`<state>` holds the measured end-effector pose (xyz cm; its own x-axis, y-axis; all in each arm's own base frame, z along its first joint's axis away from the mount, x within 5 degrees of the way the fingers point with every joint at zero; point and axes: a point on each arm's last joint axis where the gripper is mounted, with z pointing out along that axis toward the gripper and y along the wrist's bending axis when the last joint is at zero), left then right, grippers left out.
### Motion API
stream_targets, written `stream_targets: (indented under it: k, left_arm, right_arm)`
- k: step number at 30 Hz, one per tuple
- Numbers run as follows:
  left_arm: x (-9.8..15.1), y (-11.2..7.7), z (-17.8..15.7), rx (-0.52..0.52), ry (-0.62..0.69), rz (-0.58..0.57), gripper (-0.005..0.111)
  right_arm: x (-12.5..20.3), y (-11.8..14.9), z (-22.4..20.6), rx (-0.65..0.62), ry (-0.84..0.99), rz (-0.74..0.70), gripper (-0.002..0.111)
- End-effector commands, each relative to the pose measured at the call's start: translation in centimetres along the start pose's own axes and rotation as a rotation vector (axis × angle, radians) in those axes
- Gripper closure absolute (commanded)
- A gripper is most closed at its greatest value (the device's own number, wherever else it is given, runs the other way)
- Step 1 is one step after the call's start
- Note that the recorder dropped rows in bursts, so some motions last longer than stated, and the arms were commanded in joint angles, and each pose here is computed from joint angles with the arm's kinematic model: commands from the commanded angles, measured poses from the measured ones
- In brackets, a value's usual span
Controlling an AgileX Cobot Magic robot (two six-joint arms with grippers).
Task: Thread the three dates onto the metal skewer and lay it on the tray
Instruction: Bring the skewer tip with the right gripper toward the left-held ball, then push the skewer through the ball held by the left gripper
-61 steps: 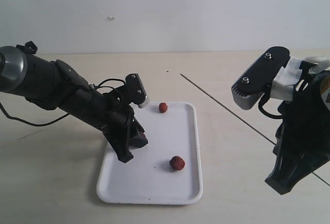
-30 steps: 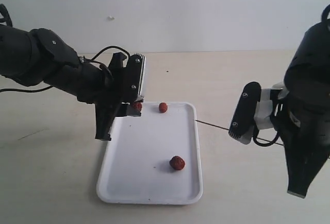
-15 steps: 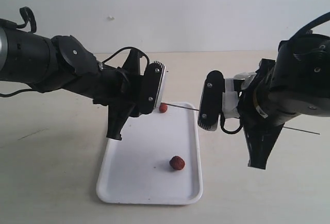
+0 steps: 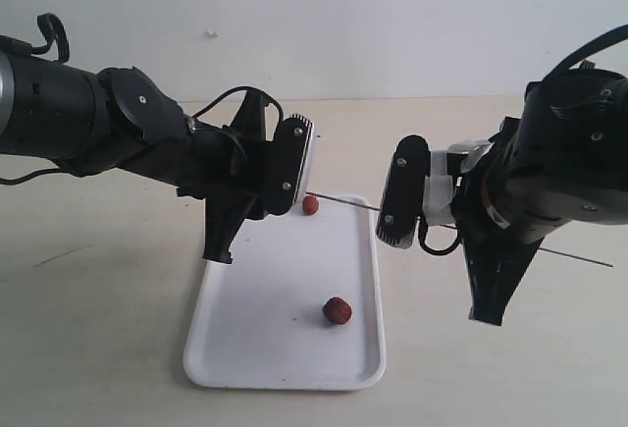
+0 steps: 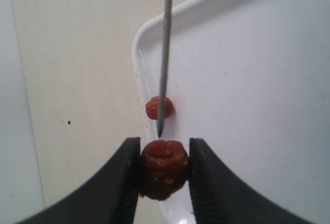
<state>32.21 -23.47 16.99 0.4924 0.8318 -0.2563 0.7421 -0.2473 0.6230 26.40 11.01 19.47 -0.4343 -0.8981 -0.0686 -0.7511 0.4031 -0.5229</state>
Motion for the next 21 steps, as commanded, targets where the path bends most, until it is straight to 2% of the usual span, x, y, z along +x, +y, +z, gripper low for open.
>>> stream_targets:
  k: [1, 9, 21]
  left_arm:
    - [-0.3, 0.3, -0.4, -0.017, -0.004, 0.000, 0.075]
    - [-0.3, 0.3, -0.4, -0.018, -0.003, 0.000, 0.075]
    - [-0.3, 0.3, -0.4, -0.022, -0.001, 0.000, 0.075]
  right_arm:
    - [0.0, 0.1, 0.4, -0.003, 0.010, 0.012, 0.108]
    - [-1.0, 0.0, 1.9, -0.022, 0.052, 0.002, 0.108]
    - [-1.6, -0.2, 2.0, -0.017, 0.018, 0.003, 0.108]
